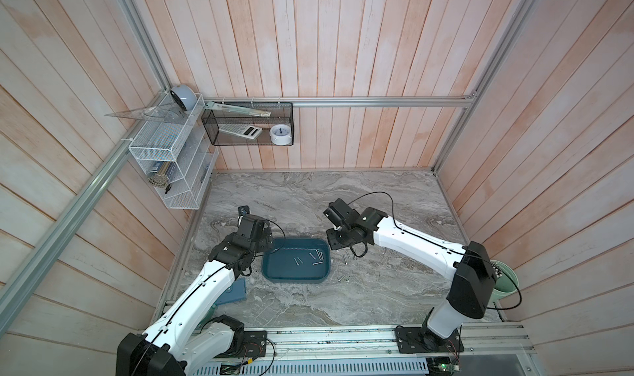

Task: Take out the screws from the storage box
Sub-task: Pick up the screw from the storage box.

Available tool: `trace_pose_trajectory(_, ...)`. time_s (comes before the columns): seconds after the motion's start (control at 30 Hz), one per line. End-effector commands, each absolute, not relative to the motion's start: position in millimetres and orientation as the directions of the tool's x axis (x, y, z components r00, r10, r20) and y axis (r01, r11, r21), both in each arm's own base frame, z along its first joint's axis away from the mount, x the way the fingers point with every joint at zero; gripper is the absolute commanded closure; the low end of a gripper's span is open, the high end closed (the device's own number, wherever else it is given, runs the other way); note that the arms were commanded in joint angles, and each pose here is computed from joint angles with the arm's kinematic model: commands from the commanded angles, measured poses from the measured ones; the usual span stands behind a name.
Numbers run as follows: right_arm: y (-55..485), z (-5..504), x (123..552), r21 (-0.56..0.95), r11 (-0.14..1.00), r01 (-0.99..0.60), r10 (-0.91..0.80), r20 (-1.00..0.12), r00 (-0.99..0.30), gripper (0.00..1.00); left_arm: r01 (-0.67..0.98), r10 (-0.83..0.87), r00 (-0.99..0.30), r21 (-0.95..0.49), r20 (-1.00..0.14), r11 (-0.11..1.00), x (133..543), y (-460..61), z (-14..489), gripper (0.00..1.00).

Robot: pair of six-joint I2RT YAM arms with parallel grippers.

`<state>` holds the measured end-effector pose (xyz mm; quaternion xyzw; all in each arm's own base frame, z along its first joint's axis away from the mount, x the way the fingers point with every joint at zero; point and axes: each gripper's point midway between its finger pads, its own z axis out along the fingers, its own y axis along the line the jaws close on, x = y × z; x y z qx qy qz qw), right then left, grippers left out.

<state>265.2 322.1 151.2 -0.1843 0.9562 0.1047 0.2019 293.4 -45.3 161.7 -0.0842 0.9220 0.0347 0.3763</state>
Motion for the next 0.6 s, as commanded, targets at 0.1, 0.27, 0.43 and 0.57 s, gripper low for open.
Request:
trace_pose_trajectory(0.1,365.6,122.0,256.9,-0.004,0.865,-0.502,-0.474,-0.331,-0.815,0.79,-0.184,-0.14,-0.687,-0.015,-0.713,0.983,296.2,-45.0,168.7,0.0)
trace_pose_trajectory(0.27,380.0,99.7,261.8,-0.021,0.844,-0.536,-0.519,-0.286,-0.806,0.79,-0.183,-0.14,-0.688,-0.016,-0.713,0.983,296.3,-45.3,168.3,0.0)
trace_pose_trajectory(0.43,382.0,78.5,264.8,-0.036,0.839,-0.542,-0.535,-0.234,-0.812,0.79,-0.181,-0.139,-0.691,-0.016,-0.709,0.983,296.7,-46.0,167.6,0.0)
trace_pose_trajectory(0.57,381.4,59.1,263.3,-0.036,0.838,-0.545,-0.541,-0.19,-0.819,0.79,-0.174,-0.138,-0.696,-0.021,-0.704,0.985,296.8,-47.9,166.3,0.0)
